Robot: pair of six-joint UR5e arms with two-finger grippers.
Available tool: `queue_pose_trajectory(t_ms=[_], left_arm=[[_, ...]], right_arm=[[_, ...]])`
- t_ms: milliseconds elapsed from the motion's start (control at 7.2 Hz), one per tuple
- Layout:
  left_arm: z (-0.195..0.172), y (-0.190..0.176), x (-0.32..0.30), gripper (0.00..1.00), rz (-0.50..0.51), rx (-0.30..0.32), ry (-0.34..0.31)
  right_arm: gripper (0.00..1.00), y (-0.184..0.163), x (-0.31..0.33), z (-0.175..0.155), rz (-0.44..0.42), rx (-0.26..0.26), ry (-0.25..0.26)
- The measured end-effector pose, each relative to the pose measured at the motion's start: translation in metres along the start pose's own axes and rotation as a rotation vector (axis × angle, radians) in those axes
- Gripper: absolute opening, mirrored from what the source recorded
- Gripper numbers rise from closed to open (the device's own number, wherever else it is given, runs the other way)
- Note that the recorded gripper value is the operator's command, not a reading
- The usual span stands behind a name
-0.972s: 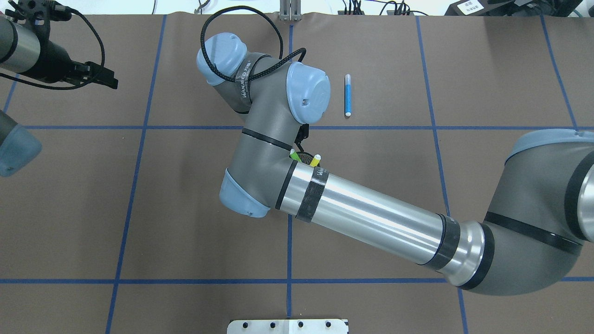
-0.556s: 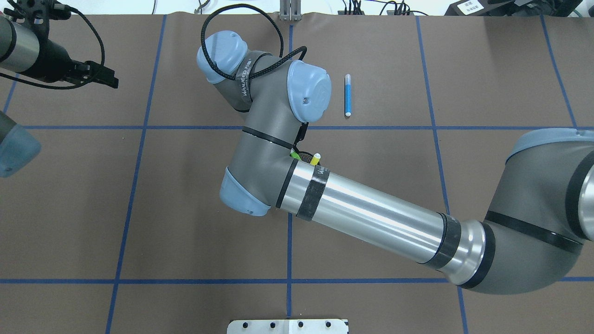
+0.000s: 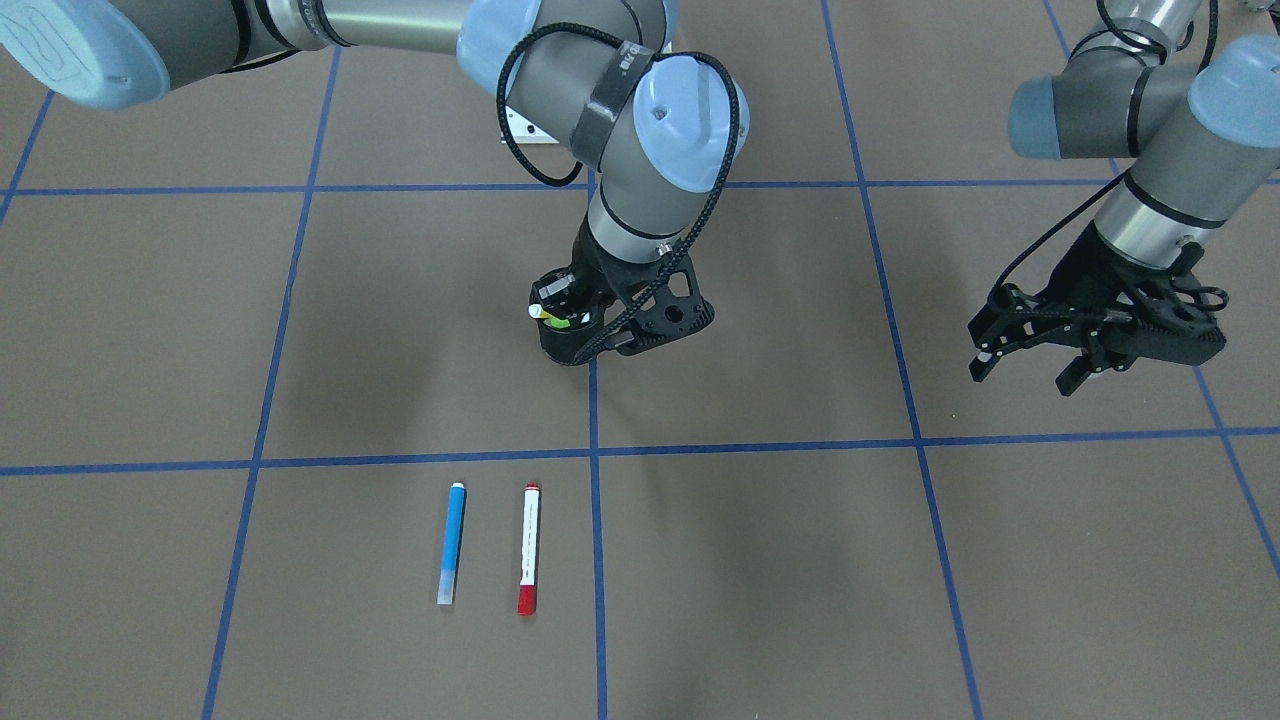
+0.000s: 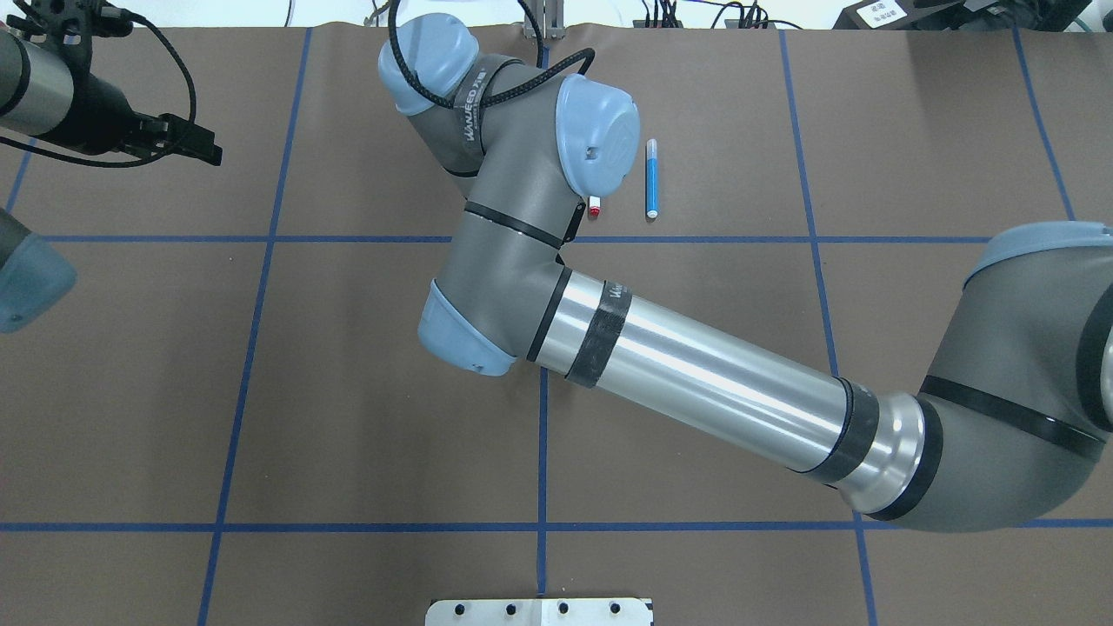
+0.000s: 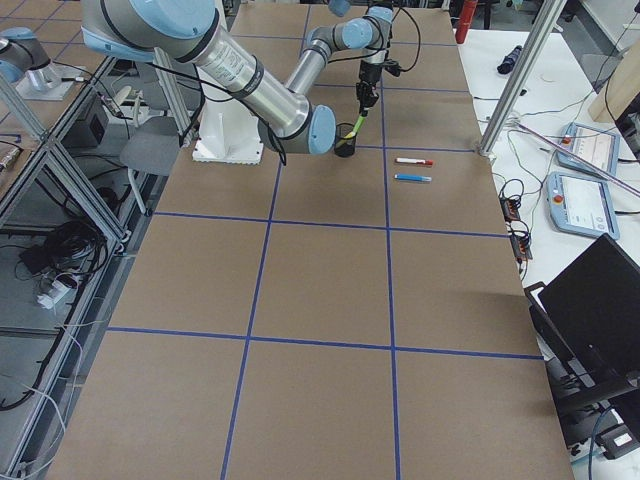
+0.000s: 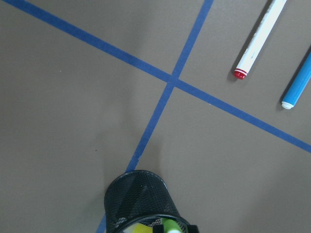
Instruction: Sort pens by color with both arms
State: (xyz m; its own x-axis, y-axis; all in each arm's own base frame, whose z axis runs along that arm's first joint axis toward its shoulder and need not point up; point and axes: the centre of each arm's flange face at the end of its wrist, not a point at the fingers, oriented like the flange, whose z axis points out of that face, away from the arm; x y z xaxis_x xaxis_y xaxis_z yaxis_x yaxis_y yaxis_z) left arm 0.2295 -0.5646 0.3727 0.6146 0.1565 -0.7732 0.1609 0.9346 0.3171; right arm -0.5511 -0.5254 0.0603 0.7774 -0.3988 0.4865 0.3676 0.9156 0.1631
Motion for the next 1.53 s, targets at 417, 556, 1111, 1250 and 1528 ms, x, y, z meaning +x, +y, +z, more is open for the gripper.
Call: queue_pose_trajectory(t_ms=[417, 556, 1111, 1250, 1528], left_arm=[[0.000, 0.000, 0.001, 0.98, 0.001, -0.001, 0.002], [0.000, 0.000, 0.001, 0.98, 0.001, -0.001, 0.002], [-0.002, 0.000, 0.003, 0.98, 0.004, 0.003, 0.005], [-0.004, 0.000, 0.004, 0.98, 0.005, 0.006, 0.006], [-0.006, 0.004, 0.001, 0.98, 0.003, 0.006, 0.004]], right_arm=[[0.00, 0.016, 0.031, -0.082, 0.077, 0.128, -0.090], [0.00, 0.022, 0.048, -0.104, 0.111, 0.178, -0.107], [0.00, 0.026, 0.117, -0.064, 0.402, 0.650, -0.185], [0.00, 0.021, 0.115, -0.053, 0.435, 0.757, -0.150], [0.00, -0.007, 0.089, -0.010, 0.507, 0.974, -0.100]])
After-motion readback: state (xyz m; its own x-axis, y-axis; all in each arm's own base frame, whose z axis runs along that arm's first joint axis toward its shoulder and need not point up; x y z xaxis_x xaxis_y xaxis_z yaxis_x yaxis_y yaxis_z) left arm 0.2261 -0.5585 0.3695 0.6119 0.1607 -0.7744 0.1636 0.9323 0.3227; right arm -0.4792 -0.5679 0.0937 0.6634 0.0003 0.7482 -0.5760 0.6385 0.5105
